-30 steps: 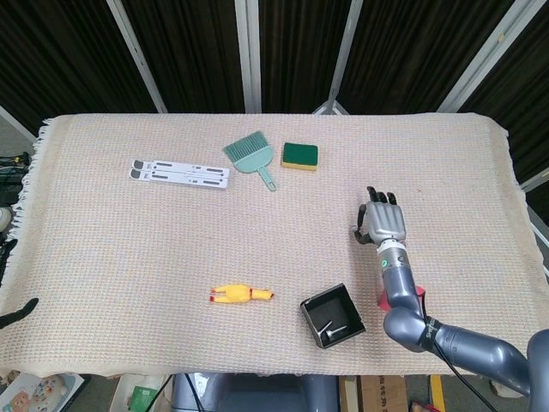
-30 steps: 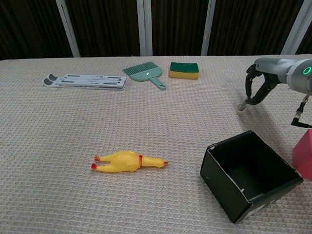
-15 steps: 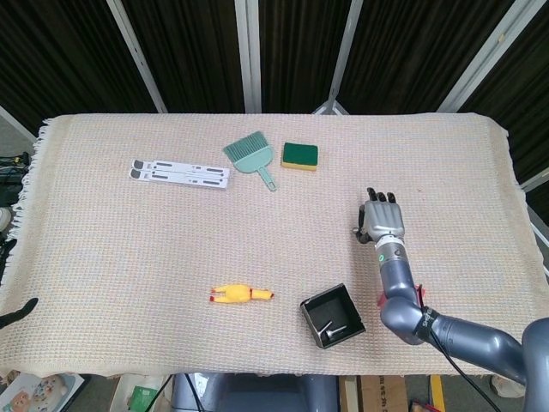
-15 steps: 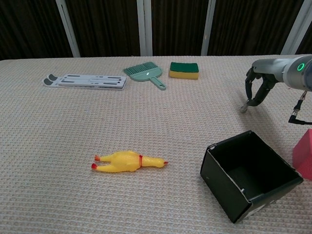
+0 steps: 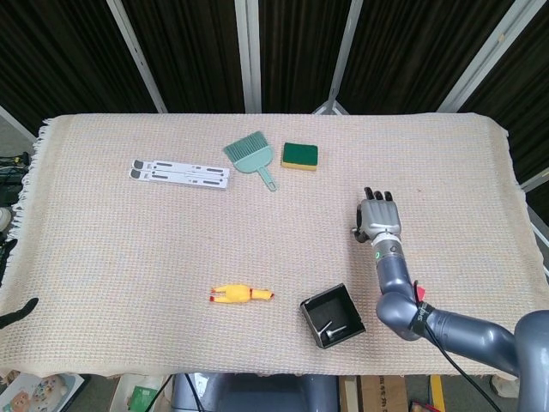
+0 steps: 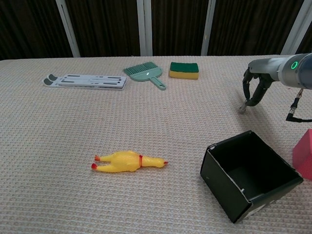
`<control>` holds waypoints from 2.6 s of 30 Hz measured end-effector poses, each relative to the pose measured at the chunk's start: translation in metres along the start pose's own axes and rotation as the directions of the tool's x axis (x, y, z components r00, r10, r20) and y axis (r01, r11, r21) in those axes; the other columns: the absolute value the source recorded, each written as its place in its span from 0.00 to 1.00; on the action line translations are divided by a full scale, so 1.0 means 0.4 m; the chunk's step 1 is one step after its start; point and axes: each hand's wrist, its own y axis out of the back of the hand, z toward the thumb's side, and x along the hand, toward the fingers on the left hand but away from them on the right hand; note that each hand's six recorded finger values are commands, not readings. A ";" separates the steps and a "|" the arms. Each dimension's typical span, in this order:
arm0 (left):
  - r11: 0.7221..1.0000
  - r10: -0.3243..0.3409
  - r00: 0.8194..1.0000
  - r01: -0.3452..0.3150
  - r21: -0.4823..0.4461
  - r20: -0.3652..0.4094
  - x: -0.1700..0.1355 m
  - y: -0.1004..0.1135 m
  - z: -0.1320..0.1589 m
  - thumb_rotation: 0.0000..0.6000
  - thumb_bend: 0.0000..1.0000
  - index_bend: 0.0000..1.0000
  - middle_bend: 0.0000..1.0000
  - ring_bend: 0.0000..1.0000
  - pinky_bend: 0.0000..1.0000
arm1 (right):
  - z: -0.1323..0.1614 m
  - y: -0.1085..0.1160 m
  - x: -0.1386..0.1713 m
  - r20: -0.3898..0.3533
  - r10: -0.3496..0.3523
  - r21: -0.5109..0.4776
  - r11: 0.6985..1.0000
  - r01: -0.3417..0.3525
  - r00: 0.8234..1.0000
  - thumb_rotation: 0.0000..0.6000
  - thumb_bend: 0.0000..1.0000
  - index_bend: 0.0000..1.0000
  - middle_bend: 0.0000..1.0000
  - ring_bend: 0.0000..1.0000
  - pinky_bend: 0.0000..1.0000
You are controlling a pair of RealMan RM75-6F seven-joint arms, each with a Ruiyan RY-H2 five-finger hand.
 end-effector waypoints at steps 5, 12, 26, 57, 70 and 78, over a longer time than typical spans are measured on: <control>1.000 -0.002 1.000 0.002 0.001 0.001 0.000 -0.001 0.001 1.00 0.23 0.11 0.00 0.00 0.00 | 0.003 -0.001 -0.001 0.002 0.009 0.008 1.000 -0.009 1.000 1.00 0.39 0.61 0.09 0.06 0.00; 1.000 -0.001 1.000 0.001 0.002 -0.002 0.000 -0.001 0.000 1.00 0.23 0.11 0.00 0.00 0.00 | 0.003 -0.005 -0.006 0.008 0.025 0.019 1.000 -0.025 1.000 1.00 0.39 0.58 0.09 0.05 0.00; 1.000 -0.004 1.000 0.004 0.005 -0.001 0.002 -0.003 0.002 1.00 0.23 0.11 0.00 0.00 0.00 | 0.007 -0.005 -0.011 0.002 0.024 0.013 1.000 -0.024 1.000 1.00 0.39 0.50 0.09 0.03 0.00; 1.000 0.002 1.000 -0.002 0.002 0.000 0.002 -0.001 0.001 1.00 0.23 0.11 0.00 0.00 0.00 | 0.001 0.066 0.075 -0.052 0.008 0.012 1.000 -0.007 0.999 1.00 0.13 0.03 0.00 0.00 0.00; 1.000 0.002 1.000 -0.002 -0.004 0.010 -0.005 0.000 0.008 1.00 0.23 0.11 0.00 0.00 0.00 | -0.277 0.268 0.291 0.001 -0.443 -0.155 0.886 0.438 0.897 1.00 0.13 0.03 0.00 0.00 0.00; 1.000 0.013 1.000 -0.013 -0.013 0.015 -0.012 0.007 0.008 1.00 0.23 0.11 0.00 0.00 0.00 | -0.463 0.197 0.498 0.045 -0.588 -0.186 0.789 0.585 0.807 1.00 0.13 0.03 0.00 0.00 0.00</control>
